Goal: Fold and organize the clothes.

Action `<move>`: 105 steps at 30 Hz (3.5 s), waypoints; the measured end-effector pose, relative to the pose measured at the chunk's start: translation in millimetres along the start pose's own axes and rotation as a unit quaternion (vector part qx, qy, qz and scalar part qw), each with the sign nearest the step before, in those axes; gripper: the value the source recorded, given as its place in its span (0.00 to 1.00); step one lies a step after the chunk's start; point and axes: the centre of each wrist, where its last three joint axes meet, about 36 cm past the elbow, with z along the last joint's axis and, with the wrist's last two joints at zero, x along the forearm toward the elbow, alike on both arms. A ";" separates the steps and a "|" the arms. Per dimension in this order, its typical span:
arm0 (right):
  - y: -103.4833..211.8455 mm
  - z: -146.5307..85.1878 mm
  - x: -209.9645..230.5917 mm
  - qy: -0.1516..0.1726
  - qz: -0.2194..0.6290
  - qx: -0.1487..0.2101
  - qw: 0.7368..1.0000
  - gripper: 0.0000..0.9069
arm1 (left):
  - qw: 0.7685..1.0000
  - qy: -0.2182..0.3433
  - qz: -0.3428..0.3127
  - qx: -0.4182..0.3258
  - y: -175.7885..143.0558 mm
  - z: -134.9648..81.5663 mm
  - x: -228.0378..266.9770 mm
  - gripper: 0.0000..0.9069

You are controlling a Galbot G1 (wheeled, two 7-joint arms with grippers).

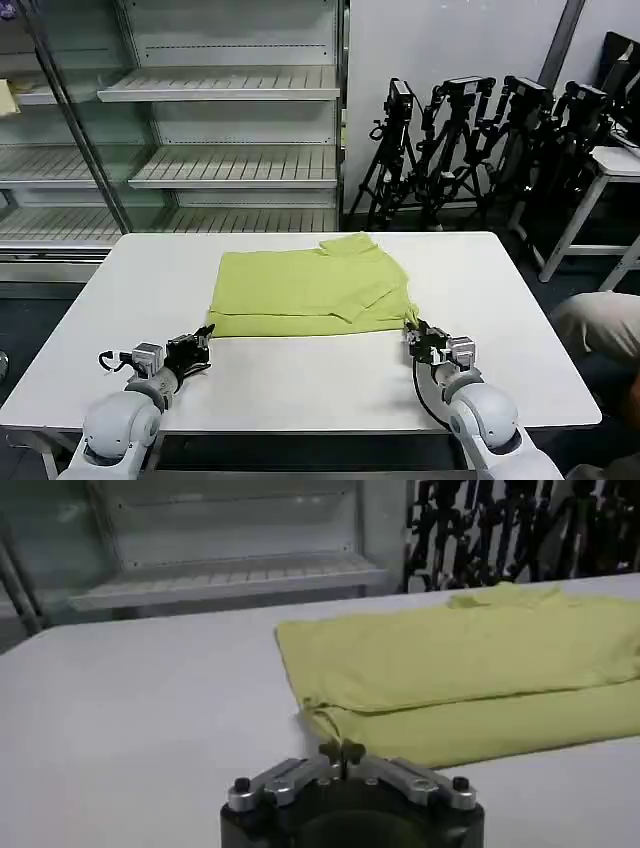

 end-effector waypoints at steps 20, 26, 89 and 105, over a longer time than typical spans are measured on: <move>5.7 16.8 86.3 -0.007 -0.001 0.009 1.000 0.00 | 1.000 -0.002 0.011 0.004 -14.6 10.0 36.7 0.01; 7.5 27.1 119.6 -0.010 0.010 0.026 1.000 0.00 | 1.000 -0.002 0.018 0.007 -20.1 17.6 60.0 0.02; 37.6 -53.3 25.6 -0.096 0.029 -0.001 0.995 1.00 | 0.997 -0.047 0.040 -0.047 0.6 -27.3 22.1 1.00; 44.2 -94.0 -92.1 -0.048 0.049 -0.024 0.997 1.00 | 0.999 -0.009 0.031 -0.008 27.8 -59.3 -71.6 1.00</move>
